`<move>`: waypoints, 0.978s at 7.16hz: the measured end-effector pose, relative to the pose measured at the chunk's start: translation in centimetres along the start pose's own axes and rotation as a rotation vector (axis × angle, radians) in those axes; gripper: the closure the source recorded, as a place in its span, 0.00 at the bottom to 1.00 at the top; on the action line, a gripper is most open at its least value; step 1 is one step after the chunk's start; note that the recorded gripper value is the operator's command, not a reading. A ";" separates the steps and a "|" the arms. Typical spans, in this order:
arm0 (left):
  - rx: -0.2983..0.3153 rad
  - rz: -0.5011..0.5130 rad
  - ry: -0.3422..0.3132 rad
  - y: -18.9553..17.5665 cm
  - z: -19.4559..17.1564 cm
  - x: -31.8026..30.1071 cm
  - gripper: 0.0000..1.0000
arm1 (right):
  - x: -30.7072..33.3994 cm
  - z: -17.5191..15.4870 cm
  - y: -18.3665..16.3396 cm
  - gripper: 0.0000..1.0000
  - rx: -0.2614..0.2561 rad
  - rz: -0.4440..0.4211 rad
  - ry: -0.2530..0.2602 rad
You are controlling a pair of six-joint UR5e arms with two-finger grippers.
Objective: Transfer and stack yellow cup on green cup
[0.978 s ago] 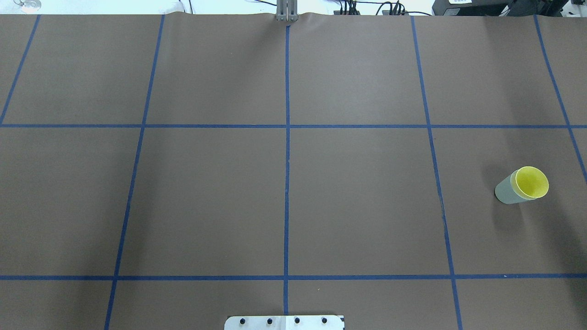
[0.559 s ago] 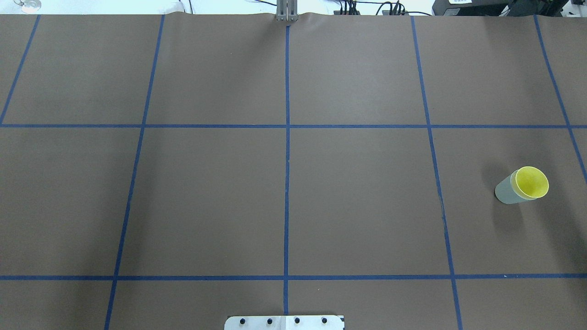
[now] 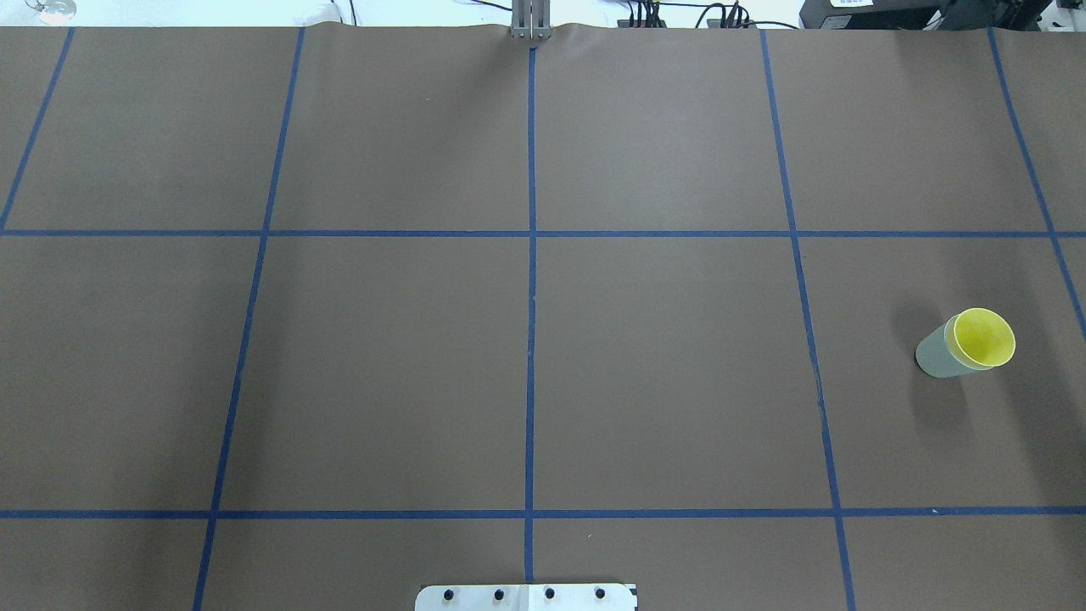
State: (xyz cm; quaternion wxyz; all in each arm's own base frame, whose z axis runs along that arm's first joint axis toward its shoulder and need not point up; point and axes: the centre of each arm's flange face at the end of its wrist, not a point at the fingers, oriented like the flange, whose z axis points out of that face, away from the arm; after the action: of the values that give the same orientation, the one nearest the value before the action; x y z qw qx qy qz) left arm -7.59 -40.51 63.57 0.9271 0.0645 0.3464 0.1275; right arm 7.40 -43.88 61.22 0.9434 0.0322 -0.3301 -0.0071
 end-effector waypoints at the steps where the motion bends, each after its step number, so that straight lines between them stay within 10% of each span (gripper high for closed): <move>1: -0.006 -0.009 0.006 0.2 0.2 -0.1 0.00 | 0.3 0.3 0.1 0.00 -0.006 0.005 0.000; 7: 0.011 -0.218 0.022 0.2 -0.2 -0.1 0.00 | 0.7 0.8 0.2 0.00 -0.015 0.014 -0.001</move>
State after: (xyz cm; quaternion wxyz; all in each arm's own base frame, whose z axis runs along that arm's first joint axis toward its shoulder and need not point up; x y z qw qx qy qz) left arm -7.80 -40.35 63.51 0.9313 0.0302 0.3621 0.0248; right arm 7.42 -43.78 62.27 0.9434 0.0226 -0.3309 -0.0032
